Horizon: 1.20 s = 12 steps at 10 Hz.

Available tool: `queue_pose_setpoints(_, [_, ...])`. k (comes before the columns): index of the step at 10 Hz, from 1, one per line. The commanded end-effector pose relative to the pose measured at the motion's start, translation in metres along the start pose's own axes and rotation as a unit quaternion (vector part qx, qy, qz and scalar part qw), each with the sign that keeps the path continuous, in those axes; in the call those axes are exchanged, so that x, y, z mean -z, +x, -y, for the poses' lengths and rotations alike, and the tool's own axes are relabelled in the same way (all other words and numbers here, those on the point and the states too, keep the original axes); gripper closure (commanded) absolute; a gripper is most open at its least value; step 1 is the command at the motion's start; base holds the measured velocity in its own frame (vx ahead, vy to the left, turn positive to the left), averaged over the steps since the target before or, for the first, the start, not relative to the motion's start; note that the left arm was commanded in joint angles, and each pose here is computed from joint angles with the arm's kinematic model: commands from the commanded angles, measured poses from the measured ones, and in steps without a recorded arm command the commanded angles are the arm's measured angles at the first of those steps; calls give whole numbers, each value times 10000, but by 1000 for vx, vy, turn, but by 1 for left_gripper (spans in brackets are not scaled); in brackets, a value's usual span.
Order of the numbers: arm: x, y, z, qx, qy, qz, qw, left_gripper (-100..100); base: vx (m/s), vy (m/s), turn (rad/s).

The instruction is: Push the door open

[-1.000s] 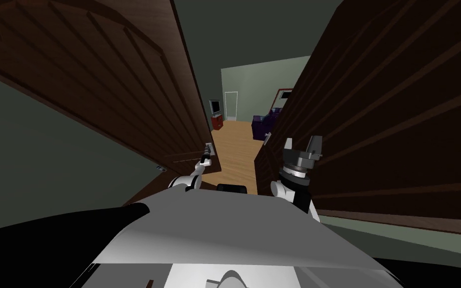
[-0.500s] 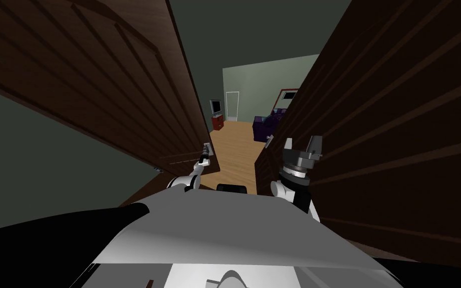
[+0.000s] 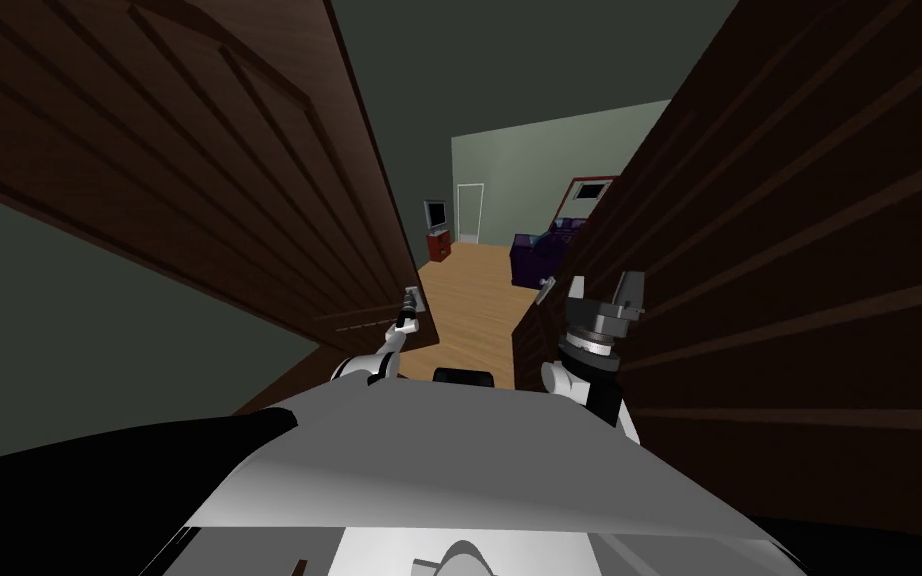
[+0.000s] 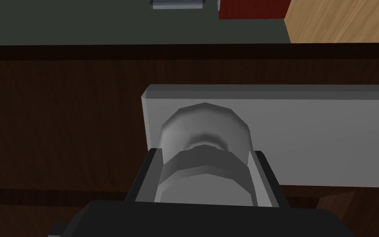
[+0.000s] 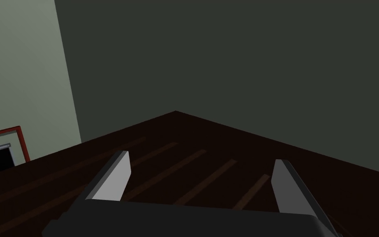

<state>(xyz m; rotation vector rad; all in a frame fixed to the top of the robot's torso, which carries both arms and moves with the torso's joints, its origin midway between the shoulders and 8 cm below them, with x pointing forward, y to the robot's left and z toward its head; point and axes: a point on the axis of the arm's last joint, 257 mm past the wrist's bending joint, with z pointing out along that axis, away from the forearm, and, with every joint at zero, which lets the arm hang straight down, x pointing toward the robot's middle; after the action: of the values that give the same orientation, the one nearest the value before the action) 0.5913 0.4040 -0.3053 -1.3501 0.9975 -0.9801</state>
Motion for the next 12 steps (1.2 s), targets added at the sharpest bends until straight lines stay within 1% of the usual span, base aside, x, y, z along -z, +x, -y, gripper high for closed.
queue_pose_setpoints(1, [-30, -35, 61, -10, 58, 24, 10000, 100, 187, -15, 83])
queue_pose_setpoints(7, [-41, -146, 64, -11, 61, 103, 9999, 100, 191, -36, 113])
queue_pose_setpoints(12, [-51, -263, 69, -10, 66, 186, 9998, 100, 187, -49, 143])
